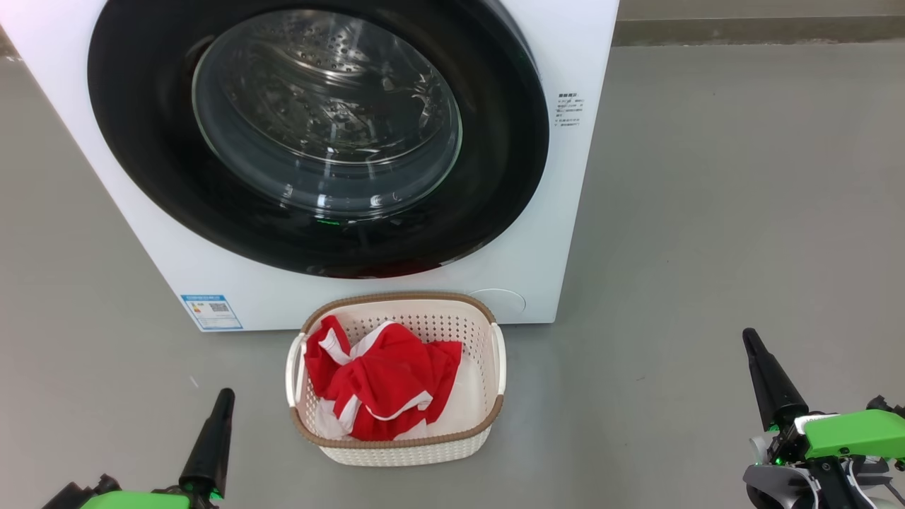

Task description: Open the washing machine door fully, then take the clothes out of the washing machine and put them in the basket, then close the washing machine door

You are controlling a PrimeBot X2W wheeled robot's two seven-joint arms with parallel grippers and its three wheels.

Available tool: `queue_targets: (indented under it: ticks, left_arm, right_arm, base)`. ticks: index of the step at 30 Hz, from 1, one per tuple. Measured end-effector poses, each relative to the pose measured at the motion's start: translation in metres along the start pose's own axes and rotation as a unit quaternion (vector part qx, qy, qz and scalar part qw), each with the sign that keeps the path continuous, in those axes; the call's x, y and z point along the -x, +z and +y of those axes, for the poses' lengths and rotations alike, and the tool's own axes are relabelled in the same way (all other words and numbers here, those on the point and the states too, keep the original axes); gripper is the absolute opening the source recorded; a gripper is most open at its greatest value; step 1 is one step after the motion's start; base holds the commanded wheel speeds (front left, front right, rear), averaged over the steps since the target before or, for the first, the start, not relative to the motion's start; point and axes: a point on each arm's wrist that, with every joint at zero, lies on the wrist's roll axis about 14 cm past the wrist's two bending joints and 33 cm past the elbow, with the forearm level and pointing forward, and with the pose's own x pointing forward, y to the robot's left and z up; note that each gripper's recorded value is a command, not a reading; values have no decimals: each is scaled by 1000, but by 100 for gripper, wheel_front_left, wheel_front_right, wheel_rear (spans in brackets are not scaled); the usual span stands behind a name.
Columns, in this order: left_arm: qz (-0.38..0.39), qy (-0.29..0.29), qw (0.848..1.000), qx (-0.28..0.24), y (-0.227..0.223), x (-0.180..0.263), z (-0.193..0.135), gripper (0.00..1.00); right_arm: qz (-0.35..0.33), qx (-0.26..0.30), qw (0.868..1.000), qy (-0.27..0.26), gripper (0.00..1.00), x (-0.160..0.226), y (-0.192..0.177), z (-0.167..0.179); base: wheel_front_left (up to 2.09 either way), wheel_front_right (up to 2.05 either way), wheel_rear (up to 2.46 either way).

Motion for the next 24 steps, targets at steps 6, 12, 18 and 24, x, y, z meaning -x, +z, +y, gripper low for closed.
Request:
queue_targets:
  ticks: [6,12,18,24]
  left_arm:
    - [0,0,1000,0,0,0,0,0]
    - [0,0,1000,0,0,0,0,0]
    - [0,0,1000,0,0,0,0,0]
    - [0,0,1000,0,0,0,0,0]
  right_arm:
    - [0,0,1000,0,0,0,0,0]
    - [0,0,1000,0,0,0,0,0]
    - [0,0,1000,0,0,0,0,0]
    - [0,0,1000,0,0,0,0,0]
  base:
    - [0,0,0]
    - [0,0,0]
    - [0,0,0]
    - [0,0,0]
